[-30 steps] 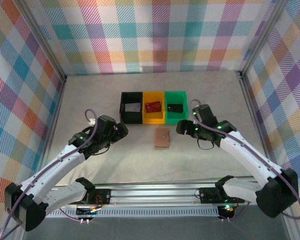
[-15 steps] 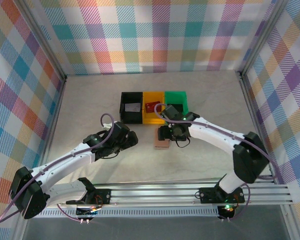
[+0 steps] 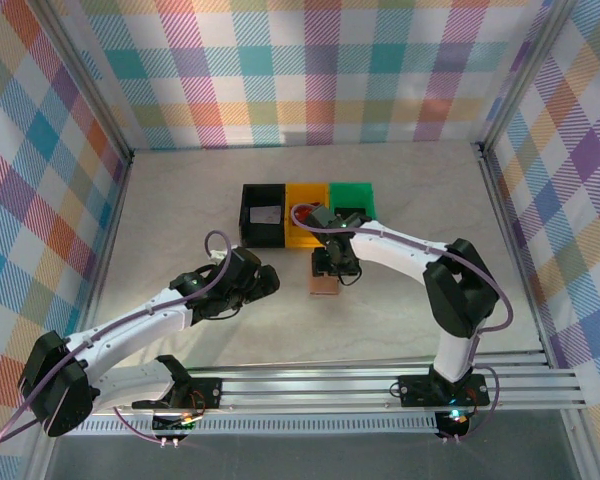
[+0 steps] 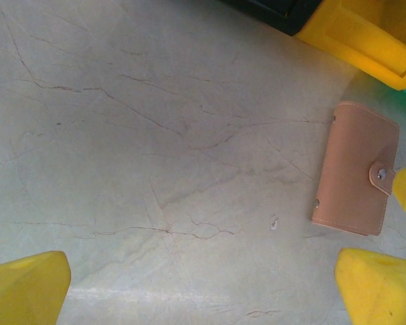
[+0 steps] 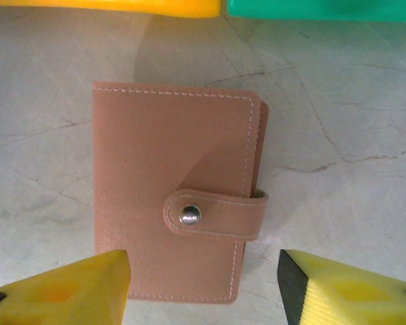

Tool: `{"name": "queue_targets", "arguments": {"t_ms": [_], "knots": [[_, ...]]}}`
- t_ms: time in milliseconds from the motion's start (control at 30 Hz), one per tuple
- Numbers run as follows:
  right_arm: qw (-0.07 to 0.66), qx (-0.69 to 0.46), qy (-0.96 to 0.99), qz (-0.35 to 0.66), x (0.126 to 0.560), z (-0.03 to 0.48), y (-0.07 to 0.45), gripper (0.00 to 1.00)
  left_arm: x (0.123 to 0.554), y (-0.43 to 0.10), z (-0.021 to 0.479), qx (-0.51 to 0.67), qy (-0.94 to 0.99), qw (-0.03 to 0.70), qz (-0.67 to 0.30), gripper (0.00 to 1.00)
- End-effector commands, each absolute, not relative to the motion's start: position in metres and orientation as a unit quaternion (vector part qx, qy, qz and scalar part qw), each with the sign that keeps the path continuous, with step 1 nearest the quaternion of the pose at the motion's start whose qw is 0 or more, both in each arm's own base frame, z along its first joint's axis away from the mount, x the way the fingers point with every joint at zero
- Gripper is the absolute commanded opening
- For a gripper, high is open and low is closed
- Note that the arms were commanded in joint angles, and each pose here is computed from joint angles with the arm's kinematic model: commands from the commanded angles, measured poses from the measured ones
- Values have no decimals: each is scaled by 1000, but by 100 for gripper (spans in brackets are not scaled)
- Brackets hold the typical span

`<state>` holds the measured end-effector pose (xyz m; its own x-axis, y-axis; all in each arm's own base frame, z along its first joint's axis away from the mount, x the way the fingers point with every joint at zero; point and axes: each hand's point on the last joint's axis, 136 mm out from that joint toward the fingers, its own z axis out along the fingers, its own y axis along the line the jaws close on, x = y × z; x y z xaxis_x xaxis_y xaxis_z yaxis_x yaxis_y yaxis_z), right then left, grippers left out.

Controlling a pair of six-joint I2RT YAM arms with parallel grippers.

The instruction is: Take the credit cards out of the card holder

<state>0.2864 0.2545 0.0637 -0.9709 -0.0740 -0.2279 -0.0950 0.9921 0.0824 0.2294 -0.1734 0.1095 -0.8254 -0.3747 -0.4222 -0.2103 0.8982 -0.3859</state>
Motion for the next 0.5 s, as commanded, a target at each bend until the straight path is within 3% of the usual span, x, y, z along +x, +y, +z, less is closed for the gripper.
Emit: {"name": "queue_targets", "arguments": {"t_ms": [0,467], "knots": [[105,-57,992,27,286,60,255,59,227,-181,104,-150,943,244,-171,100],[100,-68,993,-11,292,42,253,47,225,-189,99,-139,948,234,-165,100]]}}
